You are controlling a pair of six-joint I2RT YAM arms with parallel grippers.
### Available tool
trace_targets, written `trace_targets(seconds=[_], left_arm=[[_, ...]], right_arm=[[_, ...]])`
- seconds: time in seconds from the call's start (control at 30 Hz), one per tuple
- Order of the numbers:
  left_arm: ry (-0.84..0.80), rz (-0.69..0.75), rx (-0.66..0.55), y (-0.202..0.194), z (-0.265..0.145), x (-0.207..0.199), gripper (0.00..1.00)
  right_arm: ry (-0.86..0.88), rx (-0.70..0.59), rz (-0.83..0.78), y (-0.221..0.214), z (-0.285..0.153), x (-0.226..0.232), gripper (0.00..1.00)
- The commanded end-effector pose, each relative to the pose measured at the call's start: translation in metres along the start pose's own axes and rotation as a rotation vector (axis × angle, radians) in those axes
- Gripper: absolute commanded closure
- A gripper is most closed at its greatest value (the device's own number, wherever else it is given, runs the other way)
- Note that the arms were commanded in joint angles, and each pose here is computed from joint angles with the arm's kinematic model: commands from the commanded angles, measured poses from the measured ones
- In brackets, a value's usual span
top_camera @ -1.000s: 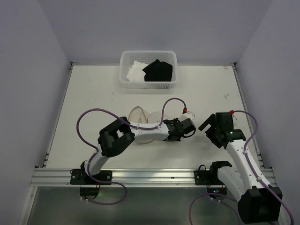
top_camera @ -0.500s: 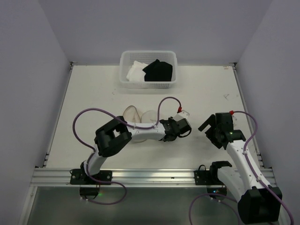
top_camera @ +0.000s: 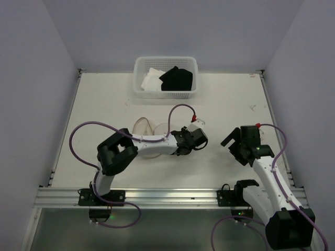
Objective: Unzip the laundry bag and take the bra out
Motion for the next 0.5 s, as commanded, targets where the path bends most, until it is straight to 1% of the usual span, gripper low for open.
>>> trace_targets(seconds=[0.0,0.03,0.1,0.23,0.37,0.47], left_arm=[[0.012,-0.056,-0.018,0.008,-0.001,0.018,0.65],[0.006,-0.067,-0.006,0.006,0.003,0.022,0.65],[-0.035,-0.060,0.024,0.000,0.007,0.017,0.66],[-0.123,-0.059,0.046,-0.006,0.008,0.004,0.67],[-0.164,-0.071,0.048,-0.010,0.007,0.000,0.66],[-0.160,-0.075,0.040,-0.009,0.006,0.002,0.65]], right_arm=[[0.019,0.001,0.017,0.001,0.001,0.003,0.01],[0.017,0.001,0.018,0.001,0.001,0.003,0.01],[0.017,0.004,0.017,0.001,0.002,0.004,0.01],[0.013,0.008,0.015,0.001,0.003,0.004,0.01],[0.020,0.016,0.018,0.000,0.004,0.006,0.01],[0.025,0.015,0.015,0.000,0.004,0.007,0.01]])
Point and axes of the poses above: each gripper's point midway between its finger pads, its own z axis out along the fingers, its own x axis along the line the jaws close on, y = z × x, the point moved 5 cm from there along -z, back along the fingers, and after that the axes turned 8 degrees about z, right-handed, at the moved point
